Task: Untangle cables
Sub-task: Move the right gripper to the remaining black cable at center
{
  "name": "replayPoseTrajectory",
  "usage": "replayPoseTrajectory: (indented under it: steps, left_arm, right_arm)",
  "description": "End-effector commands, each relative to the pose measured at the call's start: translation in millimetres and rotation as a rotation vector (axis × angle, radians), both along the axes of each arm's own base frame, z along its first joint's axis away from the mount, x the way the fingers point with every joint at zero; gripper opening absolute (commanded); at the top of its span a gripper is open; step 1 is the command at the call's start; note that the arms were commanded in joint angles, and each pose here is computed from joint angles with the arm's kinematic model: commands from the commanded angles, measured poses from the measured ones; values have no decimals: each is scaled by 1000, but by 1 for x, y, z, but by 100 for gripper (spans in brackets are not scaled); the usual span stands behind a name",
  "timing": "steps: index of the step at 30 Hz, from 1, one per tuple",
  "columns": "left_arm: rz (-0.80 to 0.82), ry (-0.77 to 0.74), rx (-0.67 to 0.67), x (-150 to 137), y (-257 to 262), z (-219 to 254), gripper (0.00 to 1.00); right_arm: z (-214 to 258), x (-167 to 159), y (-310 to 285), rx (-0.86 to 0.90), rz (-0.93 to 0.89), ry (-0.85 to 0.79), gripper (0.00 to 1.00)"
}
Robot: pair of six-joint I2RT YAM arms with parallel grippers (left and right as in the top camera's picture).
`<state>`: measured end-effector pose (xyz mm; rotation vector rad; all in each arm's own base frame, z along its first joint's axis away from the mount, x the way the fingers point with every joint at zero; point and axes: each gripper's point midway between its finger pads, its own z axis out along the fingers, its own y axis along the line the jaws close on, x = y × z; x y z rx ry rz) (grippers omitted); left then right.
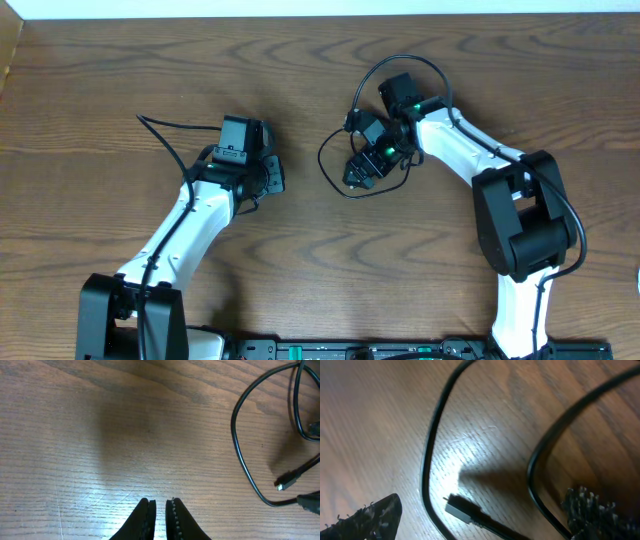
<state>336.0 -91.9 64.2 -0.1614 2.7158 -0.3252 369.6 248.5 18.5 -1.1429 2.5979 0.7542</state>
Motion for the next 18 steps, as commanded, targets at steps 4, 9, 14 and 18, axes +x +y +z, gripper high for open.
replayPoseTrajectory:
  steps: [4,9,14,18]
  left_arm:
    - [2,6,-1,-3,1,2,14]
    - [2,13,0,-5,1,1,13]
    - [1,21,0,-7,1,1,14]
    - [3,11,1,-5,2,3,14]
  right_arm:
    - [-21,-34,15,35,74,132,99]
    - [-29,-54,23,-4,113,182,99]
    - [-38,-59,23,-92,135,150,99]
    - [-48,-62,12,-219,133,126,99]
